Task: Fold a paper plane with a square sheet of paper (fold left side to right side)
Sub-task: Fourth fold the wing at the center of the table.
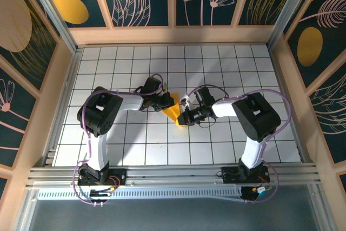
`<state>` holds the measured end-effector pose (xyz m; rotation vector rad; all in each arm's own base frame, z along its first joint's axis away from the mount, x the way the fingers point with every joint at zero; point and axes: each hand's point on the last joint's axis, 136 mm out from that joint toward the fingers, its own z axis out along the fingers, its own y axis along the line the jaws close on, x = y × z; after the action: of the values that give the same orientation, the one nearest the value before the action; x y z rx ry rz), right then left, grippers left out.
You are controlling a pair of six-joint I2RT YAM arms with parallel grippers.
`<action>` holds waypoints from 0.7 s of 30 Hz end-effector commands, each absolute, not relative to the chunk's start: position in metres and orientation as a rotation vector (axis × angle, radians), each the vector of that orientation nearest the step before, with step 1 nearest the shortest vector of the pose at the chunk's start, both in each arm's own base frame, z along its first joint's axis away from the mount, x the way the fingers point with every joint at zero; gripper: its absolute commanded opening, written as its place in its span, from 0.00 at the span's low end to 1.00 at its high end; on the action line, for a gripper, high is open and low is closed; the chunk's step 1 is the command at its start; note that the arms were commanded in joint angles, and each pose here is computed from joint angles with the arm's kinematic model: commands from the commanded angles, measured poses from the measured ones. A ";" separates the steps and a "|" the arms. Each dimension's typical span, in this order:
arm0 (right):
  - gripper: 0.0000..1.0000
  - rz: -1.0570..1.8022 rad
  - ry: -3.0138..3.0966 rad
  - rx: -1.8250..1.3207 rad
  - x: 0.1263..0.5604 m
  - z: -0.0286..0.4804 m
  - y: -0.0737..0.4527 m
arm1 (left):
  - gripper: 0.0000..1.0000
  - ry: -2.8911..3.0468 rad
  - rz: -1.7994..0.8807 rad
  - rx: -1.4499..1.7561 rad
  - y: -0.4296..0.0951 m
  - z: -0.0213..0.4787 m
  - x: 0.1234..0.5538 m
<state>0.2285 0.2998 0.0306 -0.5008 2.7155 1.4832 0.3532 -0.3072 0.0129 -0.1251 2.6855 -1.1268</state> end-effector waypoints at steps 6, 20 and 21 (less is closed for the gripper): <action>0.00 1.426 2.772 -0.488 0.222 0.016 0.296 | 0.00 2.838 -0.904 -0.218 -0.276 -0.036 0.334; 0.00 1.372 2.811 -0.471 0.219 0.008 0.290 | 0.00 2.842 -0.891 -0.223 -0.275 -0.037 0.334; 0.00 1.368 2.809 -0.473 0.220 0.009 0.289 | 0.00 2.841 -0.893 -0.222 -0.275 -0.037 0.335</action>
<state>0.2294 0.2961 0.0219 -0.4817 2.7445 1.4147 0.3532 -0.3071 0.0128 -0.1256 2.6857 -1.1257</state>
